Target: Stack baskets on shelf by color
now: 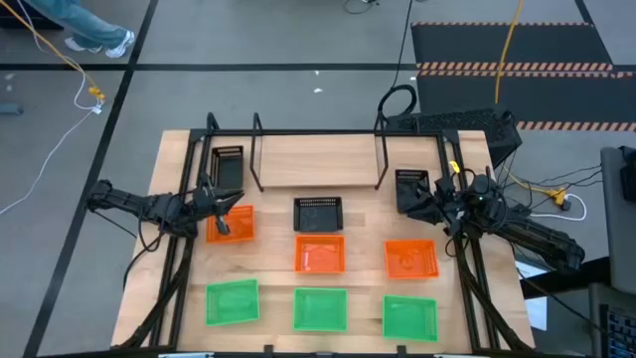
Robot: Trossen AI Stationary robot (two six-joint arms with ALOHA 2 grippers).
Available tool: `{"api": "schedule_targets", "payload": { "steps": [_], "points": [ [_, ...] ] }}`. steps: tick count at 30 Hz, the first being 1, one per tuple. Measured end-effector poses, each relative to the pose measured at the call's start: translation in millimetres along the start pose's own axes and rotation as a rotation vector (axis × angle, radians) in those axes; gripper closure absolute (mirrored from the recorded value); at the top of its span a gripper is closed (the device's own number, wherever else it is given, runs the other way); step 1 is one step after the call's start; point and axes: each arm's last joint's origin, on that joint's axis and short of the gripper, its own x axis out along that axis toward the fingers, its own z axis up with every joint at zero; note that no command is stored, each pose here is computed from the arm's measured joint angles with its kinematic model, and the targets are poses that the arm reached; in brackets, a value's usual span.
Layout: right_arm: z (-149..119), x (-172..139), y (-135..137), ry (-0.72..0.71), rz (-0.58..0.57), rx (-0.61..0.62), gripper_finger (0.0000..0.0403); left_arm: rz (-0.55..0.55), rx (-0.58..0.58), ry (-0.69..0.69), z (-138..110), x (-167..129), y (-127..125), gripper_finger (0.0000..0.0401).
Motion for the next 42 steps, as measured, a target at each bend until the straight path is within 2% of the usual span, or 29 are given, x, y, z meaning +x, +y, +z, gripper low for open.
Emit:
{"api": "schedule_targets", "payload": {
  "steps": [23, 24, 28, 31, 42],
  "points": [
    [0.0, 0.0, 0.0, 0.000, 0.000, 0.000, 0.0332, 0.000, 0.000, 0.000, 0.0, 0.0, 0.0, 0.0359],
    [0.0, 0.0, 0.0, 0.000, 0.000, -0.008, 0.0332, 0.000, 0.000, 0.000, 0.0, 0.0, 0.0, 0.0359],
    [0.0, 0.0, -0.1, -0.001, -0.001, -0.228, 0.0332, 0.001, 0.000, 0.000, 0.0, 0.0, 0.1, 0.0359],
    [0.0, 0.0, 0.0, 0.000, -0.001, -0.317, 0.0332, 0.000, 0.000, 0.000, 0.0, 0.0, 0.0, 0.0359],
    [0.0, 0.0, 0.0, 0.000, 0.000, -0.341, 0.0332, 0.001, 0.000, 0.000, 0.0, 0.0, 0.0, 0.0359]
  ]
}}
